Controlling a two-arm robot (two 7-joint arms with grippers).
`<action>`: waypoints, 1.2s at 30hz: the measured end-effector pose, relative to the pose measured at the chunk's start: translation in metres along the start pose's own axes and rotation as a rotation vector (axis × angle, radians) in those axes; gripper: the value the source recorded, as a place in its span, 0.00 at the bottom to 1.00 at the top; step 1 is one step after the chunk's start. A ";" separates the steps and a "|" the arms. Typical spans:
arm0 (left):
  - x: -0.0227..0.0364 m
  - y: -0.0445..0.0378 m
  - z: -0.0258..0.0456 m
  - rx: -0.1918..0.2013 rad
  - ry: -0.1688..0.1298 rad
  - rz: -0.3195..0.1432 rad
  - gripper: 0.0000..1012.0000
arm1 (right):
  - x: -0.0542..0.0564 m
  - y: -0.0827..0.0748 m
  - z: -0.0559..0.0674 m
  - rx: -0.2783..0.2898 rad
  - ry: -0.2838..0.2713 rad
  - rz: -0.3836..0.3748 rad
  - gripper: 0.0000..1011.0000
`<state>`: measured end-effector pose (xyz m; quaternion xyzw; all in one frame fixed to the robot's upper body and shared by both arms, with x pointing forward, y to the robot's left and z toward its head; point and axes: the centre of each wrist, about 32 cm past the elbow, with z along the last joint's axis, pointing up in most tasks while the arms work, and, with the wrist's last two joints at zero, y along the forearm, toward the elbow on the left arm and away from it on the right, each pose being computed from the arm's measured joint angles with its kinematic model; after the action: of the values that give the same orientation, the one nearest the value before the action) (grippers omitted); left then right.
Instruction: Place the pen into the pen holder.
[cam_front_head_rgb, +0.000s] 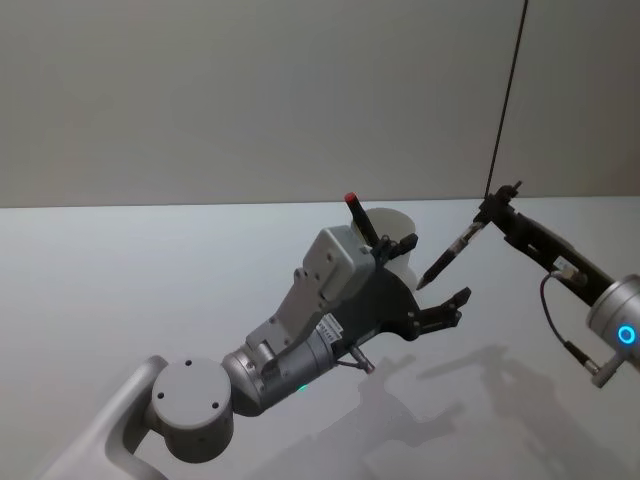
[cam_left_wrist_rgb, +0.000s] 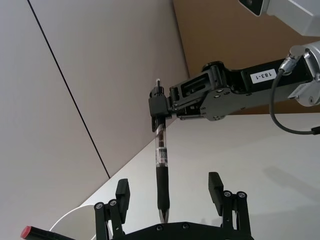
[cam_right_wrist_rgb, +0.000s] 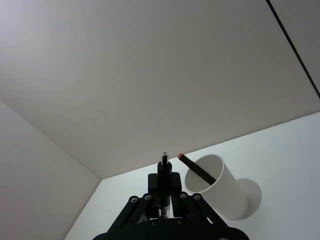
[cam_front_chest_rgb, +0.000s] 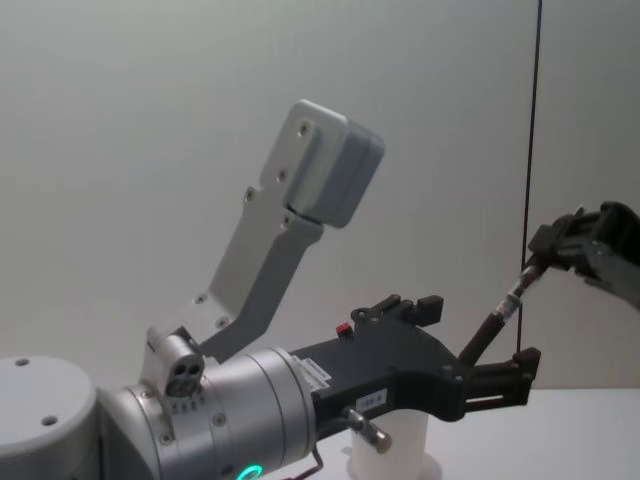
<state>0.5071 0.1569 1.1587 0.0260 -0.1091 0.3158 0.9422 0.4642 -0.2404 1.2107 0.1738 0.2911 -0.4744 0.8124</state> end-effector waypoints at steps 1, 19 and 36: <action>0.0000 0.0000 0.0000 0.000 0.000 0.000 0.99 | 0.000 0.000 0.000 0.005 -0.011 0.002 0.13; 0.0000 0.0000 0.0000 0.000 0.000 0.000 0.99 | 0.022 0.021 0.016 0.052 -0.237 0.091 0.13; 0.0000 0.0000 0.0000 0.000 0.000 0.000 0.99 | 0.052 0.061 0.035 0.033 -0.359 0.237 0.13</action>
<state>0.5071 0.1568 1.1587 0.0260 -0.1092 0.3157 0.9422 0.5484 -0.2650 1.2045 0.1328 0.1113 -0.4036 0.8984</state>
